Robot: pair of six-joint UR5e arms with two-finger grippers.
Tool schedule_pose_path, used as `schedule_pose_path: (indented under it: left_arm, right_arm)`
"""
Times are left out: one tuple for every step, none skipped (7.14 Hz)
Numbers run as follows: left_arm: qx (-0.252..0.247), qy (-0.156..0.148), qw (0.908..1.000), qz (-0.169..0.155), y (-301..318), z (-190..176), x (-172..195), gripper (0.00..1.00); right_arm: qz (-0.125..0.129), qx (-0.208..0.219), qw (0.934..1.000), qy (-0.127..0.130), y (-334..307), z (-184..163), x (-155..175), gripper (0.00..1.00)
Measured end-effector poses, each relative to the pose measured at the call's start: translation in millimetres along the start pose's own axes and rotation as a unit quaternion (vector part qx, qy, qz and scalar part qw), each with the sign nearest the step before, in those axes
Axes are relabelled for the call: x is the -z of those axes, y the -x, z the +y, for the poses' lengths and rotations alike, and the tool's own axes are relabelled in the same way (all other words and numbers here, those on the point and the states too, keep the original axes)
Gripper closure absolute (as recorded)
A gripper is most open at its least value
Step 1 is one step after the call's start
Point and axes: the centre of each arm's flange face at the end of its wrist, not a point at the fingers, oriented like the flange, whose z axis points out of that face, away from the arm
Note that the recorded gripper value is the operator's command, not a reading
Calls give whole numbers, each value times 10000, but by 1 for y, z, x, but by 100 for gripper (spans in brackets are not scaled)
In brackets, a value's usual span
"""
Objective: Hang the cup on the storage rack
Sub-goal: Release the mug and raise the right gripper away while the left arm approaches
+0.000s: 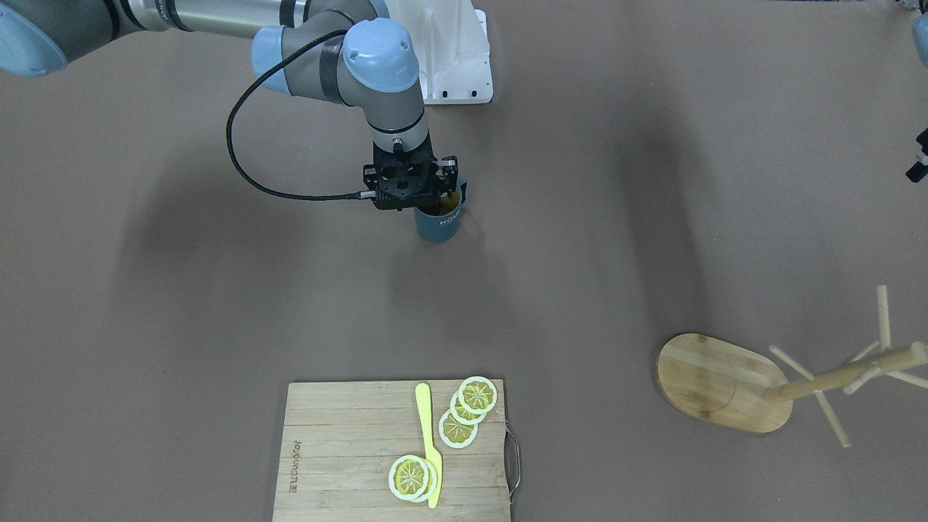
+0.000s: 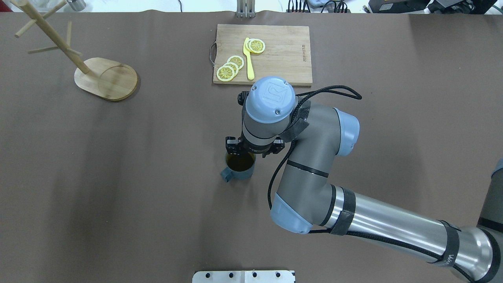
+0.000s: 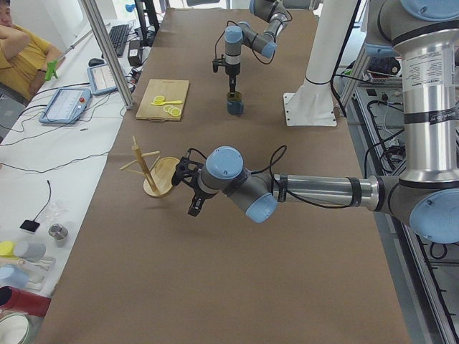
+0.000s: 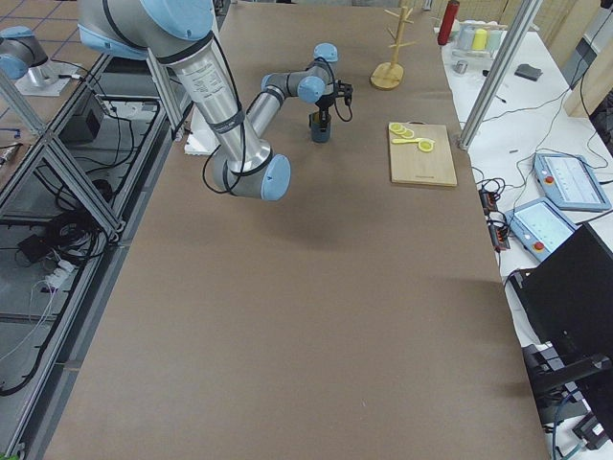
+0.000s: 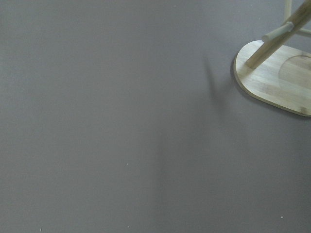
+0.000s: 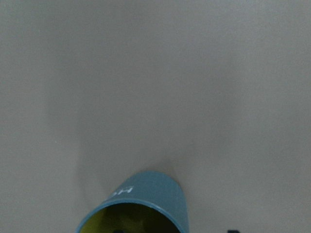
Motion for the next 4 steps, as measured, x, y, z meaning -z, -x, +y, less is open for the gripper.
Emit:
schedule_pose_path:
  left_arm:
    - [-237,-142,9992,293,-34,-23,-14,9]
    - [-470,-192,9966,645,-79,-52,-33,2]
    - [-714,-176,9922,1010,-131,-74,-52,2]
    - [-903,-197,9865,1353,-187,-90,-71,2]
  right_arm:
    - [-71,-54,9999,-88,-17,-9,17,0]
    - [-93,-170,9997,-150,-51,-24,33,0]
    - [-67,-277,9994,-179,-95,-44,48,0]
    - [6,-223,9995,-212,-142,-67,61,0]
